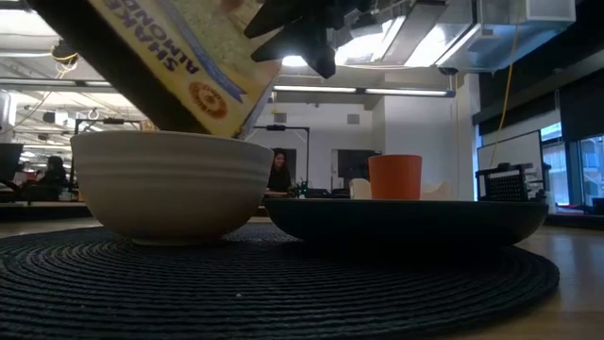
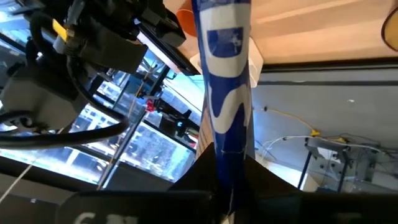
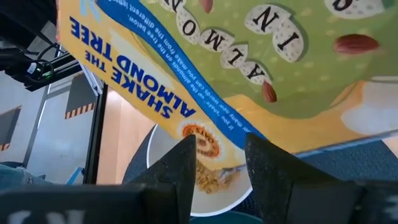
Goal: Arrange a breakfast setting
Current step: Pour the cereal from the cereal box into the white bowl
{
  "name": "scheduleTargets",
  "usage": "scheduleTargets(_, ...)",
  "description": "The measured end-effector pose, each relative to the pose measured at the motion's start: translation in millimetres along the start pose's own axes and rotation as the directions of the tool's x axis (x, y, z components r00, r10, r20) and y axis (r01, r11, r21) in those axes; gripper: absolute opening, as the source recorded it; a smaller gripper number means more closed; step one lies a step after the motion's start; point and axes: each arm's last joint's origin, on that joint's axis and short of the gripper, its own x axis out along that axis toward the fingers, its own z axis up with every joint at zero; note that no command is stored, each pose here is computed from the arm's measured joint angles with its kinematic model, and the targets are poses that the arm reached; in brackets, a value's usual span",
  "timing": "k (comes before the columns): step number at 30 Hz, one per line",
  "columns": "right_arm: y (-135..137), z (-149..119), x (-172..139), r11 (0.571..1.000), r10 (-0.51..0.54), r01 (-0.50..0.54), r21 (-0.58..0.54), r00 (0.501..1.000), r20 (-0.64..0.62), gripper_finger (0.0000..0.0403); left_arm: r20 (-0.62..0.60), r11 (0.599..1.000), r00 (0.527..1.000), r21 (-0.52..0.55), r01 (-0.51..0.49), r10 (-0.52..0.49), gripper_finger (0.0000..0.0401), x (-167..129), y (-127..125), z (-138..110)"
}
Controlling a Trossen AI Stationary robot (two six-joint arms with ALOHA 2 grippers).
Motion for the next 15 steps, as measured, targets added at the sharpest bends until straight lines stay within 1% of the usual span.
scheduleTargets(4, 0.0, 0.0, 0.0, 1.000, 0.000, 0.000, 0.000, 1.000, 0.000, 0.0126, 0.015, 0.997, 1.000, -0.079, 0.025, -0.024, 0.0005, 4.5, -3.9, -3.8)
scheduleTargets(8, 0.0, 0.0, 0.0, 1.000, 0.000, 0.000, 0.000, 1.000, 0.000, 0.0126, 0.021, 0.990, 0.997, -0.113, 0.080, -0.079, 0.0005, 10.0, -11.2, -8.6)
scheduleTargets(15, 0.4, -0.1, 0.0, 1.000, 0.010, -0.010, -0.001, 1.000, -0.004, 0.0126, 0.089, 0.975, 0.993, -0.203, 0.093, -0.076, 0.0005, 16.8, -16.4, -14.4)
